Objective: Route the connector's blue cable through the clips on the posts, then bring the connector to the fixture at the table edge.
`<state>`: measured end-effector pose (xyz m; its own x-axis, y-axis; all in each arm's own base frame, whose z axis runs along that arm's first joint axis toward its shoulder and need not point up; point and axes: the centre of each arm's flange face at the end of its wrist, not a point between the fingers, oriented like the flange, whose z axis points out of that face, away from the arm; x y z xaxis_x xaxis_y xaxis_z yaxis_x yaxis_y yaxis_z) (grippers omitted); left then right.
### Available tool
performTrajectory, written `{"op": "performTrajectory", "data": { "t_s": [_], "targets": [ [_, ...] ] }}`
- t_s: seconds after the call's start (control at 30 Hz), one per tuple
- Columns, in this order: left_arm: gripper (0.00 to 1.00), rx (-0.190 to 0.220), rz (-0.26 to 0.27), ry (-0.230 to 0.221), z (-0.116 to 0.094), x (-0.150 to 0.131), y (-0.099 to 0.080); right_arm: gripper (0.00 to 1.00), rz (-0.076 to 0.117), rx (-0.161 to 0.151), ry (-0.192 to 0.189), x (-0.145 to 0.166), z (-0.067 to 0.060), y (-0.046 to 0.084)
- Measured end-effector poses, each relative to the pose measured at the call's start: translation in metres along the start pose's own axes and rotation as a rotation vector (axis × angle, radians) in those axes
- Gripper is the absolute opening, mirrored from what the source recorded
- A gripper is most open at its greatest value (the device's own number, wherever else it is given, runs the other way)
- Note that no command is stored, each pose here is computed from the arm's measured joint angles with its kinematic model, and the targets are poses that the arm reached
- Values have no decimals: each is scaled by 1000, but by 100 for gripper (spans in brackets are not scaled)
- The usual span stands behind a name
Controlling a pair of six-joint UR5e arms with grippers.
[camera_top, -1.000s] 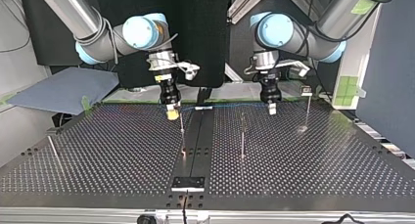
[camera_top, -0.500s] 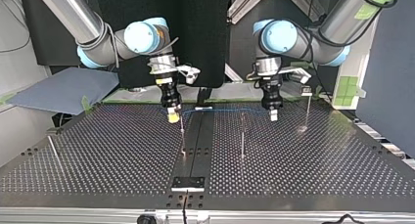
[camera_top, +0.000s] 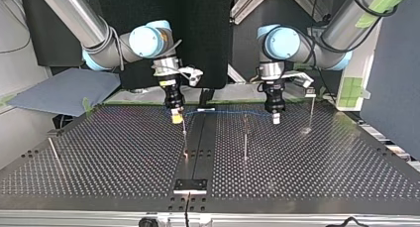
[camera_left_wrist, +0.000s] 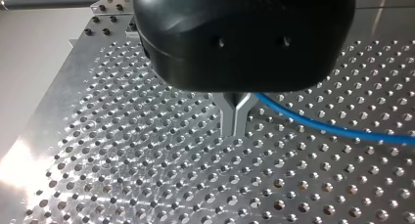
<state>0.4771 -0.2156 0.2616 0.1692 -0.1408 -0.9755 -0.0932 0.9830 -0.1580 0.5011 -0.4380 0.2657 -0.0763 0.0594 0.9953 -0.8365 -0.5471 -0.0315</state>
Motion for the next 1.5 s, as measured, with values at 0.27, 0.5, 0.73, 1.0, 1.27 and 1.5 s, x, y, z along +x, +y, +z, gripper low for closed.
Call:
{"op": "performTrajectory", "data": {
  "t_s": [0.27, 0.5, 0.73, 1.0, 1.27, 1.5],
  "targets": [
    [0, 8, -11, -22, 12, -7, -1, 0, 3, -9, 9, 0, 4, 9],
    [0, 19, -10, -13, 21, -1, -5, 0, 3, -9, 12, 0, 7, 13],
    [0, 19, -28, -35, 33, -10, -8, 0, 2, -16, 16, 0, 9, 19],
    [0, 24, -28, -8, 43, 1, -10, 0, 5, -24, 27, 4, 16, 27],
    [0, 21, -30, -15, 57, 3, -9, 0, 3, -31, 30, -1, 24, 35],
    [0, 11, -27, -14, 66, 4, -4, 0, 2, -32, 24, -13, 34, 36]
  ]
}}
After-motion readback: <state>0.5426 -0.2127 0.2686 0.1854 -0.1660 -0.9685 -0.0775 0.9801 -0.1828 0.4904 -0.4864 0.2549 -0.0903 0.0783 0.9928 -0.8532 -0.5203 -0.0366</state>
